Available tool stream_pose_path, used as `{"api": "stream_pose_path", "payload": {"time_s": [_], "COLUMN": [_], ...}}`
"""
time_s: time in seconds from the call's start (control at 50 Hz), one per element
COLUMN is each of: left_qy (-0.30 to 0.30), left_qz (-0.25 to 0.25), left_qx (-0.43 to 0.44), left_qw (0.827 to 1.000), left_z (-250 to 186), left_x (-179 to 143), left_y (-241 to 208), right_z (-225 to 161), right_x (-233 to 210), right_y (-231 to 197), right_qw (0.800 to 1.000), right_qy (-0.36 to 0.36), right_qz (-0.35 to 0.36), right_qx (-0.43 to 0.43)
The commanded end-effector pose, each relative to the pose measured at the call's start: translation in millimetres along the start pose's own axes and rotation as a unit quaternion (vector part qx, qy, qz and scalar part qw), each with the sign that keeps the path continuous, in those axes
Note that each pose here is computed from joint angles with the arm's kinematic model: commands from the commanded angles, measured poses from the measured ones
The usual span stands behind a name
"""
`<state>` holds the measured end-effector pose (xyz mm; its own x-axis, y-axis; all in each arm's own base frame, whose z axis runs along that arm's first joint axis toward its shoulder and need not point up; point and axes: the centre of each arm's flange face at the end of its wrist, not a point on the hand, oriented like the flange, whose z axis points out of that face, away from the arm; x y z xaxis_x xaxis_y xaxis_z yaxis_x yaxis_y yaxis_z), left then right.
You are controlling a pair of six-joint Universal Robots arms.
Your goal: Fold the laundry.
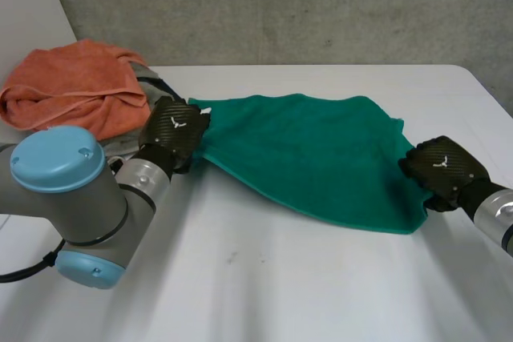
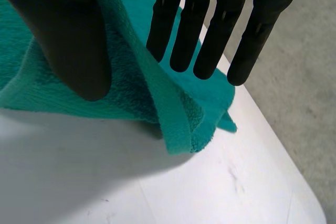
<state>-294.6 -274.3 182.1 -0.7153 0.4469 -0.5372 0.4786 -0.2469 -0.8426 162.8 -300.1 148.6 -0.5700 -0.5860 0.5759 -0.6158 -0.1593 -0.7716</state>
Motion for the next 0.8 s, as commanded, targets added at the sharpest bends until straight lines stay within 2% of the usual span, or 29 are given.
{"api": "stream_pose_path", "payload": {"time_s": [0.02,0.06,0.14,0.2,0.22,0.3,0.38,0.66,0.74,0.8], "left_qy": [0.003,0.004,0.001,-0.002,-0.003,0.006,0.016,0.054,0.039,0.025], "left_qz": [-0.001,-0.001,-0.002,-0.003,-0.001,-0.001,-0.005,-0.021,-0.042,-0.078], "left_qx": [-0.01,-0.014,-0.022,-0.033,-0.036,-0.055,-0.09,-0.157,-0.141,-0.127], "left_qw": [1.0,1.0,1.0,0.999,0.999,0.998,0.996,0.986,0.988,0.989], "left_z": [-1,-2,-1,-2,-2,-3,-5,-23,-29,-34], "left_x": [1,1,-1,-4,-5,-1,0,9,0,-7], "left_y": [6,9,15,22,23,33,49,65,48,35], "right_z": [-4,-5,-5,-6,-7,-9,-12,-18,-17,-17], "right_x": [-11,-11,1,37,53,68,71,73,69,66], "right_y": [3,4,7,19,25,26,27,38,39,40], "right_qw": [0.997,0.996,0.999,0.997,0.989,0.966,0.951,0.938,0.938,0.938], "right_qy": [-0.016,-0.015,0.001,0.056,0.083,0.117,0.133,0.177,0.169,0.167], "right_qz": [-0.076,-0.086,-0.052,0.046,0.108,0.221,0.269,0.273,0.276,0.277], "right_qx": [-0.002,-0.006,-0.017,-0.042,-0.054,-0.063,-0.072,-0.119,-0.12,-0.122]}}
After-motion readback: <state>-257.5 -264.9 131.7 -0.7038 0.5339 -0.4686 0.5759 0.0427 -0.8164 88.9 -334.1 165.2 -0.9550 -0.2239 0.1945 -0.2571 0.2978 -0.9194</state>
